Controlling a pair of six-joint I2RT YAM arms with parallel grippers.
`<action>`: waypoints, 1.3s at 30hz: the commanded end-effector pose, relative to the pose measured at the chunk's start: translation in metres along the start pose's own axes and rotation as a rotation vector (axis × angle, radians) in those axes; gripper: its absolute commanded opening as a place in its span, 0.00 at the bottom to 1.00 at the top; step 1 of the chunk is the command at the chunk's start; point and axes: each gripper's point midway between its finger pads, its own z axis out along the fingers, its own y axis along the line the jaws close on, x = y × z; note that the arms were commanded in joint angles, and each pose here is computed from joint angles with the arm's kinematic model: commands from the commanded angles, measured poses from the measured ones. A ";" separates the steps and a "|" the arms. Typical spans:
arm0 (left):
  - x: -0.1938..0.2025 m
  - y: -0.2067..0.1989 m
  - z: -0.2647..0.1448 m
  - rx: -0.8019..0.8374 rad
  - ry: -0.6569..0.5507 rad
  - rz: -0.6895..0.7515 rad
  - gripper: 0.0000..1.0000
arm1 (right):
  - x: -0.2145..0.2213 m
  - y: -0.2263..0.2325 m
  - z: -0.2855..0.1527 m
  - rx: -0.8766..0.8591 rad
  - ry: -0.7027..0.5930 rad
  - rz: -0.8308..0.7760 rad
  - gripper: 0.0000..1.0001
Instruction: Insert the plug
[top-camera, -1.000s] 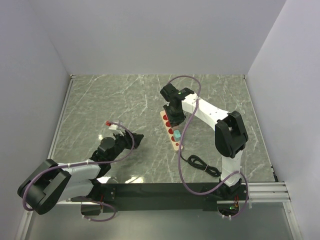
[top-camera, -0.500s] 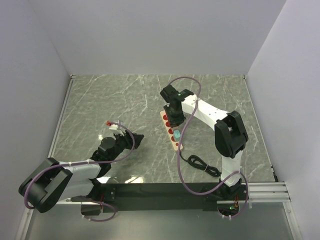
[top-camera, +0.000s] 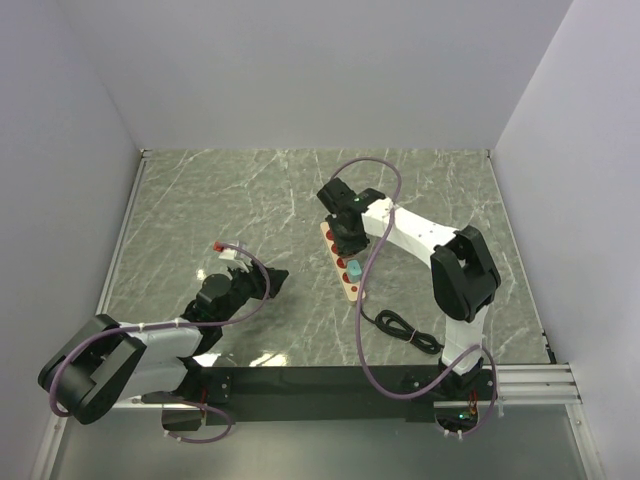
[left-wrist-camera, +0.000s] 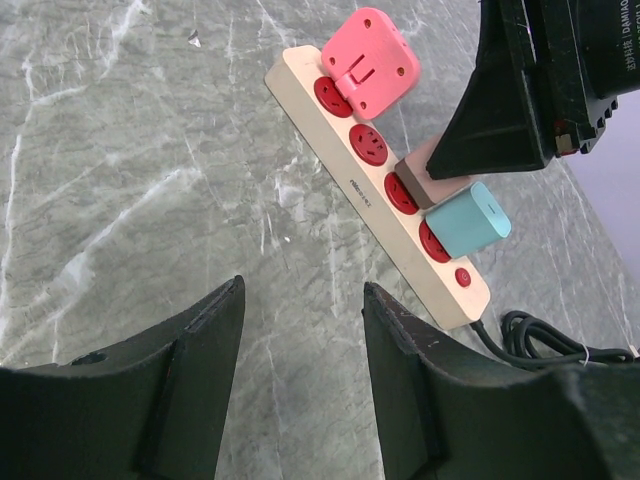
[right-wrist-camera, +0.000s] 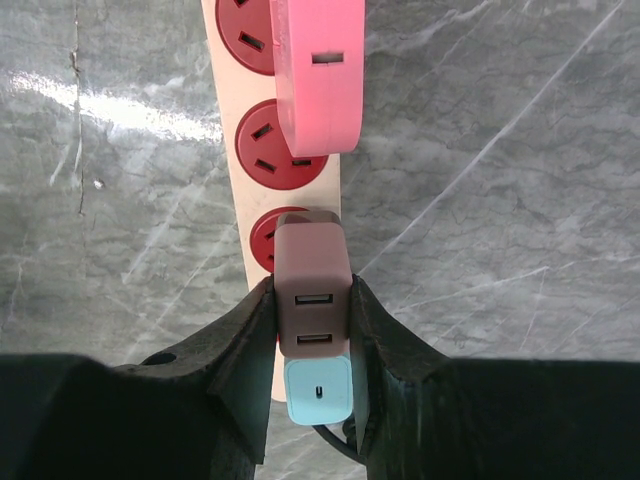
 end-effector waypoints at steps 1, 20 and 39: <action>-0.010 -0.009 0.000 0.038 -0.036 -0.010 0.56 | 0.028 0.008 0.026 0.005 0.078 0.002 0.00; -0.009 -0.006 0.001 0.033 -0.036 -0.005 0.56 | 0.093 0.024 0.067 -0.056 0.203 0.045 0.00; -0.012 -0.004 -0.005 0.027 -0.055 -0.004 0.57 | 0.148 0.027 0.087 -0.099 0.308 0.089 0.00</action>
